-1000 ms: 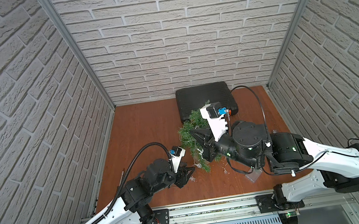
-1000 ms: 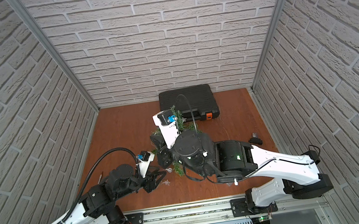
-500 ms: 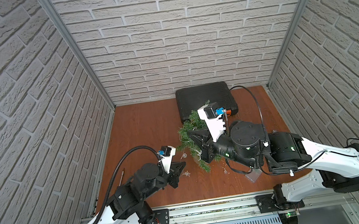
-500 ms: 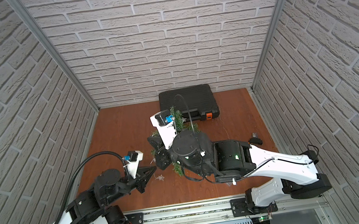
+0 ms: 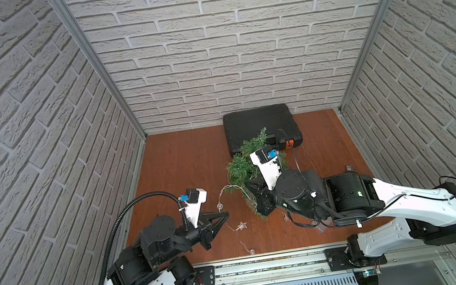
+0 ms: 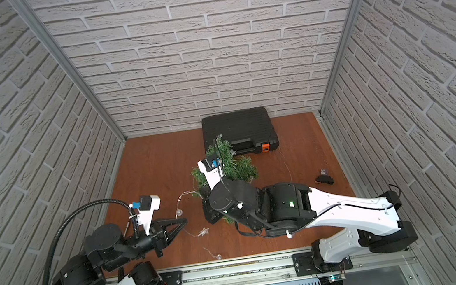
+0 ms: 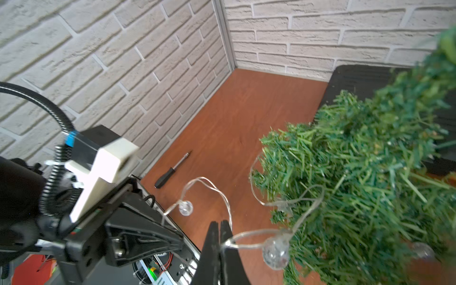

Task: Wrap string light around the christmas tree
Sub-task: Wrap the light string around the Christmas tree.

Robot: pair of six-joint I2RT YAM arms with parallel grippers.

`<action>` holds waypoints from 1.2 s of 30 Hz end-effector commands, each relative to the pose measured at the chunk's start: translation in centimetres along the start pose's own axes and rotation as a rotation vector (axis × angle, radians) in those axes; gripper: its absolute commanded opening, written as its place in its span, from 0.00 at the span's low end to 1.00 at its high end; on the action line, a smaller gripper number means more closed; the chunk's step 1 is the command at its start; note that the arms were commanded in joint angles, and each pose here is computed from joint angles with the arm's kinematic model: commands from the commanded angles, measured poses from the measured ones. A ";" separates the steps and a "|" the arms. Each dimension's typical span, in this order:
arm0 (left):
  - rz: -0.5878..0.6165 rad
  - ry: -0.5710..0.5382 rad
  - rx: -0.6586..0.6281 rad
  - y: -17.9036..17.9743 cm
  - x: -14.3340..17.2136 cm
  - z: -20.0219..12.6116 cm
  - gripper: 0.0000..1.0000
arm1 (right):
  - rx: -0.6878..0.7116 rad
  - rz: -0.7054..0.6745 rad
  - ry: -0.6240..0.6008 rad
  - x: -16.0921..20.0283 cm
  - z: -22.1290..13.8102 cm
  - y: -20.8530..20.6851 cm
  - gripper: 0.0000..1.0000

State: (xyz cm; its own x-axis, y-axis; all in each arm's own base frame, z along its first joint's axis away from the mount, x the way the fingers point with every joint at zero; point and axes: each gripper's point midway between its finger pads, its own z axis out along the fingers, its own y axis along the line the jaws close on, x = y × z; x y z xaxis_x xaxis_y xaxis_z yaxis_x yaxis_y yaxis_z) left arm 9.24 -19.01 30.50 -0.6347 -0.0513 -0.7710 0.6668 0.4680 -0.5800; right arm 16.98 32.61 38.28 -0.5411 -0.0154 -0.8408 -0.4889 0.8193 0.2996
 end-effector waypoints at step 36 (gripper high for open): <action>0.112 -0.031 0.397 -19.9 -6.0 13.5 0.00 | 0.257 -0.035 0.021 1.0 -6.2 -14.7 0.41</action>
State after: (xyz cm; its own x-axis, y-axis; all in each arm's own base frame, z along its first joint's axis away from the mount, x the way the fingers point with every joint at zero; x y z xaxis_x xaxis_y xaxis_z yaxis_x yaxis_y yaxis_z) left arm 4.97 -39.05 39.73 -0.5722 0.0519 -0.8185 0.8139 0.1589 -0.5589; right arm 19.42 18.65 36.00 -0.5555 -0.0331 -0.8309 -0.3352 0.9234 0.1873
